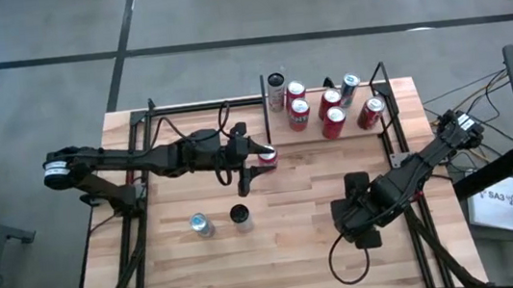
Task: Place canned beverage on shelf
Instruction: Put the right blue soda can on the shelf aligned with the other blue soda can
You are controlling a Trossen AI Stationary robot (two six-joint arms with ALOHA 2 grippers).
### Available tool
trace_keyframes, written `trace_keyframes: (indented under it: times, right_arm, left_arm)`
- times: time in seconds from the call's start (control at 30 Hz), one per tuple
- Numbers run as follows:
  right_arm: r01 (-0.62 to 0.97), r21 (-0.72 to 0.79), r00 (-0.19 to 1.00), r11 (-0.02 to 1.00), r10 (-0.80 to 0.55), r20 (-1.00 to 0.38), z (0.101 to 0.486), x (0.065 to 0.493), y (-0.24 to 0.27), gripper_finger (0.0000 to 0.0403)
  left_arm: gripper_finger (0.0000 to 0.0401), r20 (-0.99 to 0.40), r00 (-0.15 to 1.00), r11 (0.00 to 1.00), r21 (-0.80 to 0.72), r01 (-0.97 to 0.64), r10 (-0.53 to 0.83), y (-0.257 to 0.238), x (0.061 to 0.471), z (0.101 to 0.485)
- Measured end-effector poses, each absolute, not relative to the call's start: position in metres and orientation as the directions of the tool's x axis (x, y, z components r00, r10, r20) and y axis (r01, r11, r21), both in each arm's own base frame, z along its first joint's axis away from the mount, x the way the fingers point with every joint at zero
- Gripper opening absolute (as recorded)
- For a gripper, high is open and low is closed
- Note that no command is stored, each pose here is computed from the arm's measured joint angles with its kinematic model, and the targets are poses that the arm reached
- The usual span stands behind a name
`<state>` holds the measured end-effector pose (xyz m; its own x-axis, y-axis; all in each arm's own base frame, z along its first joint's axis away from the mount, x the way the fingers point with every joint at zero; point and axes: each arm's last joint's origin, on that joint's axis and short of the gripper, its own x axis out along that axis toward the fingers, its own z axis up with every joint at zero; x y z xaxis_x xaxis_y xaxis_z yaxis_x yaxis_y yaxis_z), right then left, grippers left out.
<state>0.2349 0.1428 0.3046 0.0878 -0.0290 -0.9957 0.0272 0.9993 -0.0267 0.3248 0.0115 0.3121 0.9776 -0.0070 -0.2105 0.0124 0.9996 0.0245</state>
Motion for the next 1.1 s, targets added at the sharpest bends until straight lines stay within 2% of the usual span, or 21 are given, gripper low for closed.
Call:
trace_keyframes:
  times: [1.1]
  right_arm:
    - [0.023,-0.021,-0.005,1.0,-0.021,-1.0,0.277,0.231,0.143,0.0349]
  left_arm:
    - [0.019,-0.213,0.977,1.0,0.024,0.012,-0.007,0.012,0.325,0.311]
